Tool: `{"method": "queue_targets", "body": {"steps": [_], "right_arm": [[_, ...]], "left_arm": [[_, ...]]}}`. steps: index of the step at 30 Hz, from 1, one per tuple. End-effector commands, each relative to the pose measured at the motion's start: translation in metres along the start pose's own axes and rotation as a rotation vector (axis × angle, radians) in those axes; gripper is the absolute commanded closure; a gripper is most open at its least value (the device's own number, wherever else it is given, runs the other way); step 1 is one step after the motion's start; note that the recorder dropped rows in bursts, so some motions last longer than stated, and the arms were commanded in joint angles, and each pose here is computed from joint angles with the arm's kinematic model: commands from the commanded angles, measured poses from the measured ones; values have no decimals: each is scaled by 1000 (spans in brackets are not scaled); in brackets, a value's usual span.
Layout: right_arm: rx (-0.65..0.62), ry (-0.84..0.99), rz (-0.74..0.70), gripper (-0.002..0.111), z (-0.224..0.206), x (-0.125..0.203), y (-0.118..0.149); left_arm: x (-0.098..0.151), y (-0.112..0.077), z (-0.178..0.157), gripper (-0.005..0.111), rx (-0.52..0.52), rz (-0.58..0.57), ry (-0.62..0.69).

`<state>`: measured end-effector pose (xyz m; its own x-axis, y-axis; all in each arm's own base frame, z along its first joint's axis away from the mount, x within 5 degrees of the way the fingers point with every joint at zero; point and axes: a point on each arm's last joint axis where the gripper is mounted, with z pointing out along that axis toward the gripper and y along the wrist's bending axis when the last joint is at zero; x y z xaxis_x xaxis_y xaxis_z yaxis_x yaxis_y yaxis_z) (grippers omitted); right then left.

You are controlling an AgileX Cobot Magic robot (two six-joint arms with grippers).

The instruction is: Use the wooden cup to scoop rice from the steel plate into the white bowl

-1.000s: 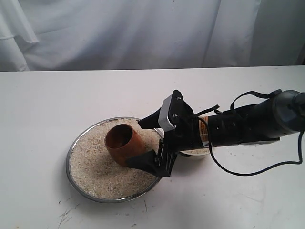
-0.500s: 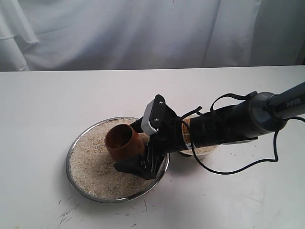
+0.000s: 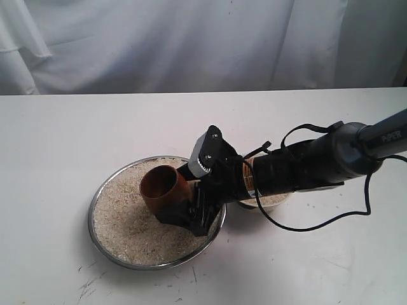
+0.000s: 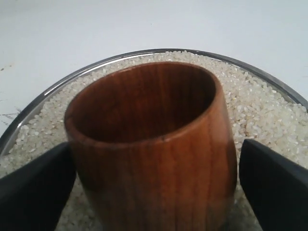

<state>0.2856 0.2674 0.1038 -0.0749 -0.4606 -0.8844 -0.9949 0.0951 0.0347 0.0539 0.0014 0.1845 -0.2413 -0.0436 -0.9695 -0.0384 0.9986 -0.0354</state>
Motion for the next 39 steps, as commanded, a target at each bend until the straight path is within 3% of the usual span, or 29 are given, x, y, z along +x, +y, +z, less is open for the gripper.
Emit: {"method": "queue_targets", "body": {"steps": [1, 8, 13, 28, 39], "right_arm": [[28, 11, 2, 26, 1, 1, -3], [27, 13, -1, 25, 3, 0, -1], [42, 3, 10, 17, 2, -1, -3], [55, 24, -8, 17, 12, -4, 6], [58, 20, -2, 36, 13, -5, 6]], "left_arm": [[0, 0, 0, 107, 3, 1, -13], [0, 0, 0, 107, 3, 1, -13], [0, 0, 0, 107, 3, 1, -13], [0, 0, 0, 107, 3, 1, -13], [0, 0, 0, 107, 3, 1, -13]]}}
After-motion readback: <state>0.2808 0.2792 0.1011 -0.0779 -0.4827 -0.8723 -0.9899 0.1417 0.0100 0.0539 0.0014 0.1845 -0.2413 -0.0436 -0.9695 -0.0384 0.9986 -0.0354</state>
